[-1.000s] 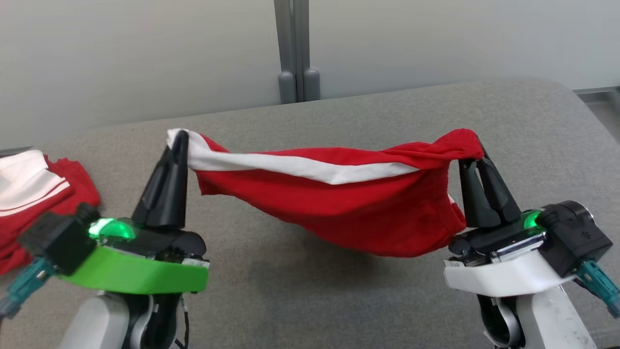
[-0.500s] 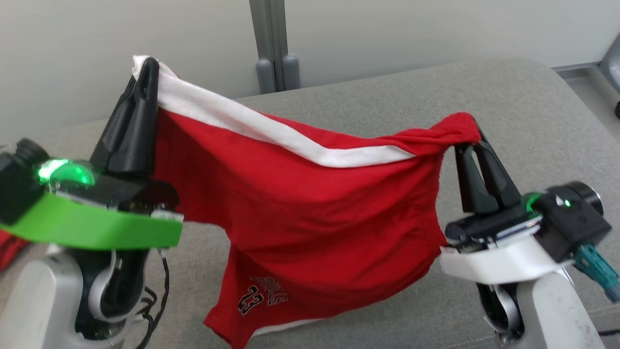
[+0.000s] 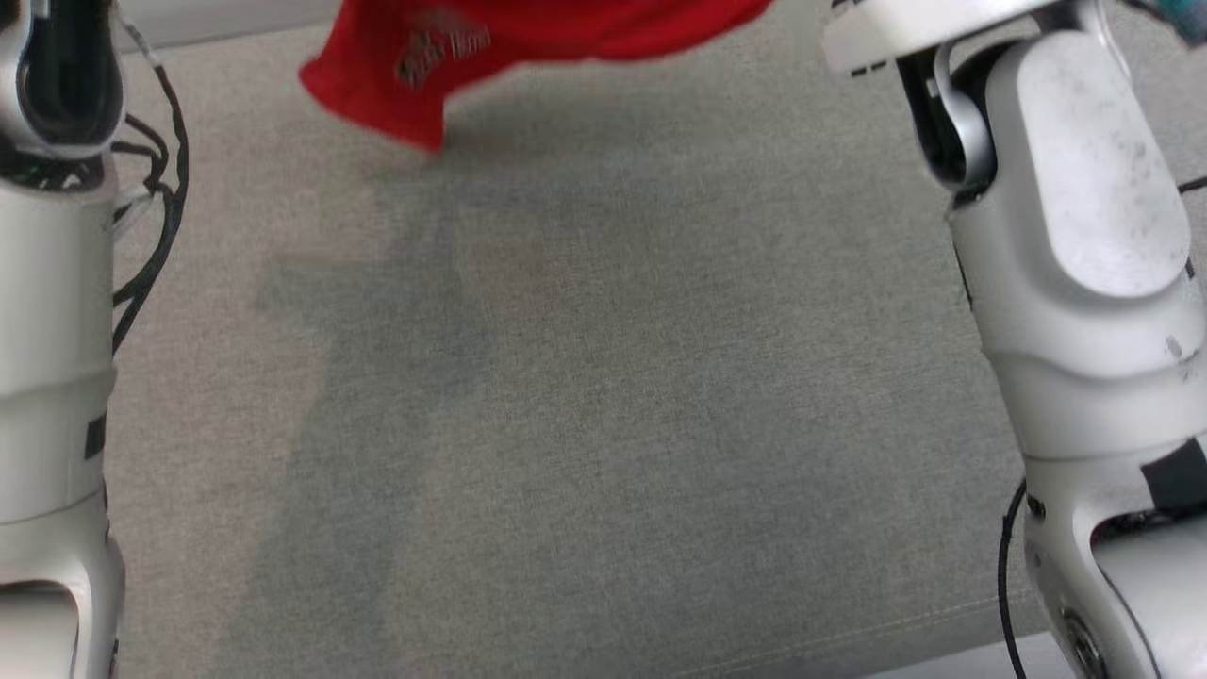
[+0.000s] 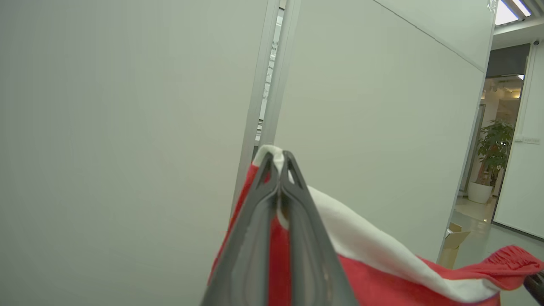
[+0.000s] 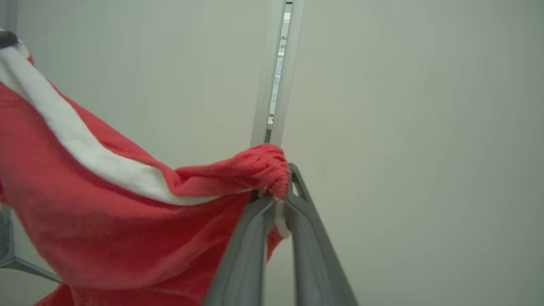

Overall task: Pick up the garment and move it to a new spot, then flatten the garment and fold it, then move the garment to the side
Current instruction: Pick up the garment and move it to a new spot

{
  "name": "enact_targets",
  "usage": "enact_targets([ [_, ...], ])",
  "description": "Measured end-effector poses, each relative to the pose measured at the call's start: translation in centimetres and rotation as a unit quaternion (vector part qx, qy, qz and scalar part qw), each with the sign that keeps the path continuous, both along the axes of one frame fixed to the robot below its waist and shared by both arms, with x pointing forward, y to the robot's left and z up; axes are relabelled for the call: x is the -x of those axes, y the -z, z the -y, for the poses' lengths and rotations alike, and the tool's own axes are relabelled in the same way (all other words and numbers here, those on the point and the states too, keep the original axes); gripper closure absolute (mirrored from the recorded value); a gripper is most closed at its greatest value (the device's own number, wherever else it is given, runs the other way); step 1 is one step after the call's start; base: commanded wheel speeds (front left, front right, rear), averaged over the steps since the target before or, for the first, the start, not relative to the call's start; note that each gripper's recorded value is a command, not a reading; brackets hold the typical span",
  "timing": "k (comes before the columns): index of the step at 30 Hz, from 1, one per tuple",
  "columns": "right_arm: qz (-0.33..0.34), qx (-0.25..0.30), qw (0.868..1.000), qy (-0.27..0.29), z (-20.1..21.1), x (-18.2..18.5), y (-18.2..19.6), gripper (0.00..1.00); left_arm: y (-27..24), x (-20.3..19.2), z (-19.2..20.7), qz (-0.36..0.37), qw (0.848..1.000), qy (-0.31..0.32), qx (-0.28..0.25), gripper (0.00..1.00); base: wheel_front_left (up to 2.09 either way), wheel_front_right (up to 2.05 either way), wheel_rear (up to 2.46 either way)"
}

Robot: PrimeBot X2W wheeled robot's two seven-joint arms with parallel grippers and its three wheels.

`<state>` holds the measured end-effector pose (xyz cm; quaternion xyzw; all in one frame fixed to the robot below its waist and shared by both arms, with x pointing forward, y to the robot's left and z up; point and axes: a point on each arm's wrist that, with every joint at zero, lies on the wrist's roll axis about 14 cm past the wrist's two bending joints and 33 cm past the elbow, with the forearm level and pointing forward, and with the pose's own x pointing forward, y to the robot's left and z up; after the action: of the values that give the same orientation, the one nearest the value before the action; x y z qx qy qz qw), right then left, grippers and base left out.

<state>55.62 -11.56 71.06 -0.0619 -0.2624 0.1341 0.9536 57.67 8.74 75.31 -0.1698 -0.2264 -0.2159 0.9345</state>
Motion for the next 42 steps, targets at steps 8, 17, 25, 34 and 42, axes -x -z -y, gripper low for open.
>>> enact_targets([
  [8,-0.166,0.001,0.986,0.005,0.2,-5.1,14.7,1.00,13.7,-4.5,0.7,-0.100,0.995,0.006,0.027,1.00,0.00,0.00,0.00],
  [17,-0.278,-0.055,0.959,-0.001,0.1,-1.3,25.2,1.00,26.8,-0.2,-1.1,-0.225,0.972,-0.008,0.065,1.00,0.00,0.00,0.00],
  [25,-0.262,-0.093,0.961,0.000,0.6,3.8,23.8,1.00,24.3,4.8,-2.9,-0.190,0.978,-0.026,0.083,1.00,0.00,0.00,0.00],
  [34,-0.227,-0.126,0.966,0.004,1.2,10.8,20.4,1.00,20.1,12.7,-3.8,-0.152,0.980,-0.041,0.120,1.00,0.00,0.00,0.00],
  [42,-0.174,-0.115,0.978,0.006,1.4,16.7,16.4,1.00,17.0,19.3,-3.3,-0.148,0.981,-0.033,0.125,1.00,0.00,0.00,0.00],
])
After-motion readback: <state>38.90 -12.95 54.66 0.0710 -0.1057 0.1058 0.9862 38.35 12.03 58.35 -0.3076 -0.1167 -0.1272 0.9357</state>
